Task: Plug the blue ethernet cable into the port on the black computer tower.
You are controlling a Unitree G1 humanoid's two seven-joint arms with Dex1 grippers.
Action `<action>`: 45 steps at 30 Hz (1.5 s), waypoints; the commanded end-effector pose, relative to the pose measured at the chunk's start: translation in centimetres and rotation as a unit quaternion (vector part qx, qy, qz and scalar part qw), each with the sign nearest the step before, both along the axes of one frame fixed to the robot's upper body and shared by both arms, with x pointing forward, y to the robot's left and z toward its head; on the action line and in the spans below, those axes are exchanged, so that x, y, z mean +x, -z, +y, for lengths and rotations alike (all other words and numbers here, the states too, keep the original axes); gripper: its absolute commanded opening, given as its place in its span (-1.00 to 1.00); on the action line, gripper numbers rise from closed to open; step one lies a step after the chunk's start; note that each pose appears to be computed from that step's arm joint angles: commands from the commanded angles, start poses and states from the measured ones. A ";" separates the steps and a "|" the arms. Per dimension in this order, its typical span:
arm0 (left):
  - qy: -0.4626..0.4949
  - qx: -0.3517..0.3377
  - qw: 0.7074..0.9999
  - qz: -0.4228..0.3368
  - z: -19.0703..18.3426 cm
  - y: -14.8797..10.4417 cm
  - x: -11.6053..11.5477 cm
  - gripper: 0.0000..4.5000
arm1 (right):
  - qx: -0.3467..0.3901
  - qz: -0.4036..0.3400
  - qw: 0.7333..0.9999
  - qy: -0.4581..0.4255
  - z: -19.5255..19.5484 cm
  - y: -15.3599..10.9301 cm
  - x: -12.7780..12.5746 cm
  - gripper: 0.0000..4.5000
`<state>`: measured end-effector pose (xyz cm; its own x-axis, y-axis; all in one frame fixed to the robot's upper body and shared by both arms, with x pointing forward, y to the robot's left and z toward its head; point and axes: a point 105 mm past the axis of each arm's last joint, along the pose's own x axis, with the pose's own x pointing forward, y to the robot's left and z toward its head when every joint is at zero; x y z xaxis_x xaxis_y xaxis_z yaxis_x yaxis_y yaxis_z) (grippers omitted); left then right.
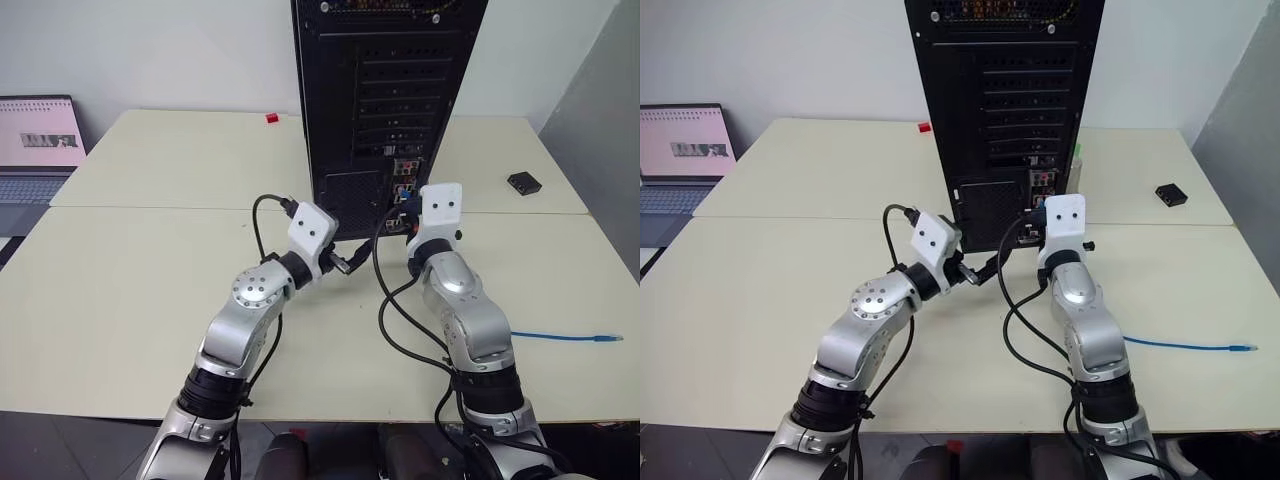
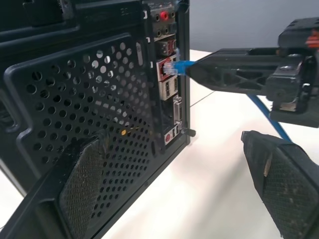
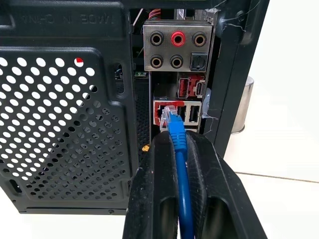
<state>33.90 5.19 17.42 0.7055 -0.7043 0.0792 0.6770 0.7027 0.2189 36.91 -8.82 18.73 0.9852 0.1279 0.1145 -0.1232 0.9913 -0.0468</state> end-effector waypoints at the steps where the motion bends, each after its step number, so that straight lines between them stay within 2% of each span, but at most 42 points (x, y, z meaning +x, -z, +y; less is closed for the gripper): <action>1: 0.015 -0.016 0.999 -0.035 -0.3 -1.8 -0.7 1.00 | 0.004 -0.038 0.999 0.004 -0.1 -2.1 0.0 -1.00; 20: 0.011 -0.011 0.999 -0.038 0.1 -1.6 -0.6 1.00 | -0.044 -0.044 0.998 -0.020 1.3 -1.8 -0.2 -1.00; 31: 0.009 -0.010 0.999 -0.037 0.1 -1.5 -0.5 1.00 | -0.003 -0.026 1.000 -0.004 1.0 -1.9 0.1 -1.00; 45: 0.001 -0.009 0.999 -0.035 0.4 -1.5 -0.4 1.00 | 0.073 0.006 0.997 -0.006 2.4 -2.2 0.6 -1.00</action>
